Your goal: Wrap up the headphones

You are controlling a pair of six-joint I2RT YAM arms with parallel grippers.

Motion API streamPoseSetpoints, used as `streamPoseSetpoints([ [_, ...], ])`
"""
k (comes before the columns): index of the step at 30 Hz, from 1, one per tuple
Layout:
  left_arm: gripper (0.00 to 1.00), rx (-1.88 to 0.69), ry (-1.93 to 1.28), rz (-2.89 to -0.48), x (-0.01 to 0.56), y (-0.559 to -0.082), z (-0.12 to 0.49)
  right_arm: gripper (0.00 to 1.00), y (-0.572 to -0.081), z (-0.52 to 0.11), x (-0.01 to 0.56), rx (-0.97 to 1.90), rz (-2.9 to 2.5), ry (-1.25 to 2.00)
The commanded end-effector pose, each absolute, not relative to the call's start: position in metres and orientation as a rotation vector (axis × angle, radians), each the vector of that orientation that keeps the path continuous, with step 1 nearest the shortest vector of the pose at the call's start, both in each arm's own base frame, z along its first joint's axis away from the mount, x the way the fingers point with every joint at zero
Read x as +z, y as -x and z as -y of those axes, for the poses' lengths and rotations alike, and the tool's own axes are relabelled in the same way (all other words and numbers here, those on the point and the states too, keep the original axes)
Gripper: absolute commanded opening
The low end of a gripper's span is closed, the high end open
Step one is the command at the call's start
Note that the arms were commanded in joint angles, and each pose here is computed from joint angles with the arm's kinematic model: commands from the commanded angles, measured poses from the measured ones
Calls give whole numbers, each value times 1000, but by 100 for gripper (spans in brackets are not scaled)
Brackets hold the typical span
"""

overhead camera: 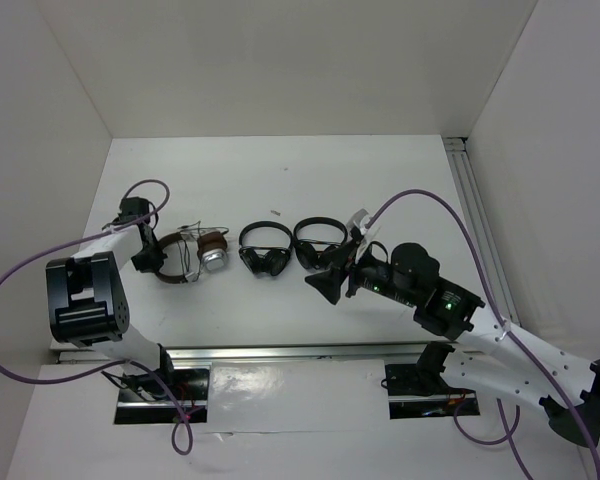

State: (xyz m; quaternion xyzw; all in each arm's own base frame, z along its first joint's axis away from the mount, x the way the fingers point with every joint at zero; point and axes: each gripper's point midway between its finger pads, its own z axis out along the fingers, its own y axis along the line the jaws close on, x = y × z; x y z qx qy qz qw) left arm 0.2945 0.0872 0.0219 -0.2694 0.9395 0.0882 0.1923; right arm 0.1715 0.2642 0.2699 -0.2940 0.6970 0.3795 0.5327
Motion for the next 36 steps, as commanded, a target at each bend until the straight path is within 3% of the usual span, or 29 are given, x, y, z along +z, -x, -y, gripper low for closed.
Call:
streamPoseSetpoints([
  [1,27,306,806,-2578,32,-302,-99,77,-171,-268,278,927,-1626,690],
  [7,45,270,821,-2549,41,-303,-97,77,-171,-268,278,927,-1626,690],
  [9,98,227,819,-2512,50,-308,-96,77,-171,-268,281,928,-1625,689],
  [17,100,75,760,-2290,120,-326,-84,81,-173,-260,286,891,-1650,666],
  [18,100,61,756,-2218,142,-325,-83,84,-174,-258,288,879,-1659,660],
  [20,100,20,727,-2164,164,-322,-77,100,-181,-252,295,833,-1672,620],
  [24,100,-119,593,-2070,217,-306,-42,100,-194,-226,302,695,-1777,498],
  [27,100,-293,433,-1992,255,-267,-1,100,-198,-201,324,607,-1807,405],
  [34,100,-334,276,-1712,332,-146,30,100,-179,-166,370,592,-1800,331],
  [36,100,-357,285,-1780,315,-129,35,100,-174,-157,378,600,-1790,304],
])
